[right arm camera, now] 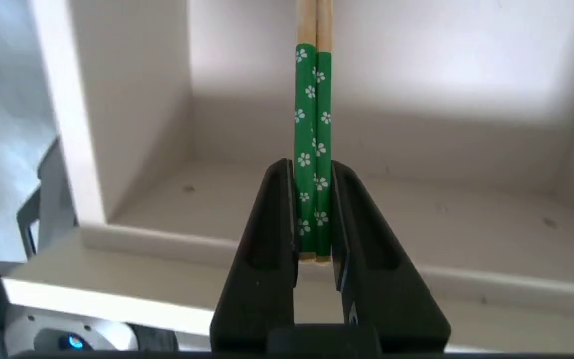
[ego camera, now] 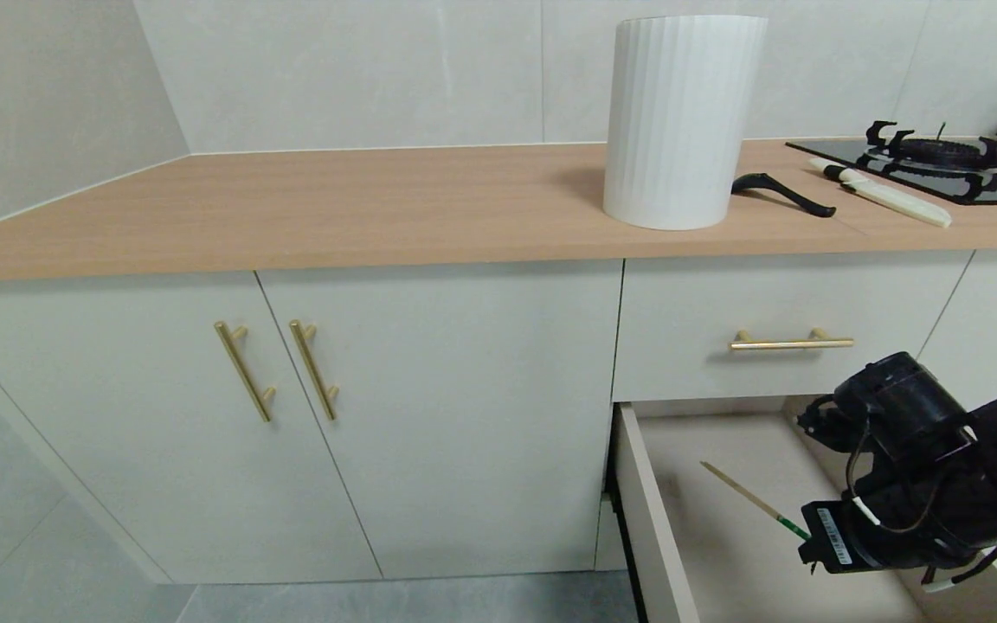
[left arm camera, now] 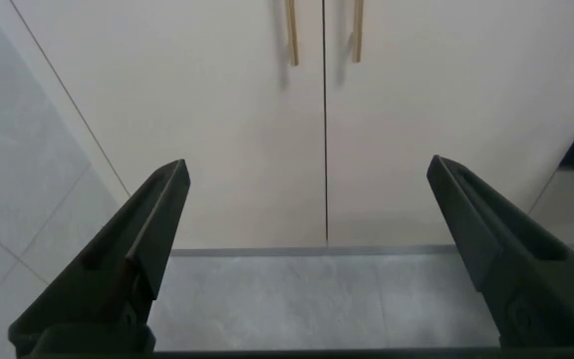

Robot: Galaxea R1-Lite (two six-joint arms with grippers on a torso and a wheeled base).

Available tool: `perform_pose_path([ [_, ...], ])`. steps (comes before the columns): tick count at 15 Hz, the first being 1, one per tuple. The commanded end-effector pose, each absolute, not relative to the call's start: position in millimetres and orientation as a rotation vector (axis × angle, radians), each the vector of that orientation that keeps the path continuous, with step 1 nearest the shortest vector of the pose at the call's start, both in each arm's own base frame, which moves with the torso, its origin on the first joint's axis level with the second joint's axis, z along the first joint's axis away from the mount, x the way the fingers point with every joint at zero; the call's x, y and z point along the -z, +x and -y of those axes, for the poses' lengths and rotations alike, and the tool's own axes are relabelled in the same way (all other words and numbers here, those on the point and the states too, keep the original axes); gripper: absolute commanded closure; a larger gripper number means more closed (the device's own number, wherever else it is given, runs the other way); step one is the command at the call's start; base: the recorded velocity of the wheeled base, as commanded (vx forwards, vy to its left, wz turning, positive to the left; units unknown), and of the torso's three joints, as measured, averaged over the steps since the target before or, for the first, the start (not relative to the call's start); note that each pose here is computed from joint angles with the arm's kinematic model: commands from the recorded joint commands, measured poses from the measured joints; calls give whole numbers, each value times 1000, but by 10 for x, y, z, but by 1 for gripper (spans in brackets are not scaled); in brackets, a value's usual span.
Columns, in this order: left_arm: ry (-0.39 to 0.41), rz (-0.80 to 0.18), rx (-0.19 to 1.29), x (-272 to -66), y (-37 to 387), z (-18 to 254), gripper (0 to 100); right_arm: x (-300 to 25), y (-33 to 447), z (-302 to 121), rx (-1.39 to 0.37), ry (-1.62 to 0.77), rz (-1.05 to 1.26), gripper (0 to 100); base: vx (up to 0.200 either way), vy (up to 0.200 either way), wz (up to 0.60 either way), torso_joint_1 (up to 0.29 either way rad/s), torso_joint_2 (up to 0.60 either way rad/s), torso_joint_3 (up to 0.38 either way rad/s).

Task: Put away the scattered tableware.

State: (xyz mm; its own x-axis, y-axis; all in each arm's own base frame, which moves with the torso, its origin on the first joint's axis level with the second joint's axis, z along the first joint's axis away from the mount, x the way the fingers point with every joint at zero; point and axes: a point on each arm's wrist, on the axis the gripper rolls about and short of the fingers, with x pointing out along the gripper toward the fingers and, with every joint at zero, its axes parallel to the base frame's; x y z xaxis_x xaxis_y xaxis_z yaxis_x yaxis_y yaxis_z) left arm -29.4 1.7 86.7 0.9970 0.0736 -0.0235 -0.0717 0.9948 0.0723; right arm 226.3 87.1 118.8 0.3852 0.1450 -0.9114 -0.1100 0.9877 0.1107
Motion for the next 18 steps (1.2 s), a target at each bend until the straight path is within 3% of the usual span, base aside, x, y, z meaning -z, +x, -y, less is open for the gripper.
perform_pose_path([
  [1,71,-27,-74,-868,-293,-17,0,-1140,2298,-890,-164,32,-1165,100,0,0,0,0,0,0],
  [8,71,-26,-73,-870,-293,-17,0,-533,2692,-1036,-164,35,-1127,100,0,0,0,0,0,0],
  [18,71,-27,-73,-868,-293,-17,0,-24,2942,-1117,-90,33,-984,100,0,0,0,0,0,0],
])
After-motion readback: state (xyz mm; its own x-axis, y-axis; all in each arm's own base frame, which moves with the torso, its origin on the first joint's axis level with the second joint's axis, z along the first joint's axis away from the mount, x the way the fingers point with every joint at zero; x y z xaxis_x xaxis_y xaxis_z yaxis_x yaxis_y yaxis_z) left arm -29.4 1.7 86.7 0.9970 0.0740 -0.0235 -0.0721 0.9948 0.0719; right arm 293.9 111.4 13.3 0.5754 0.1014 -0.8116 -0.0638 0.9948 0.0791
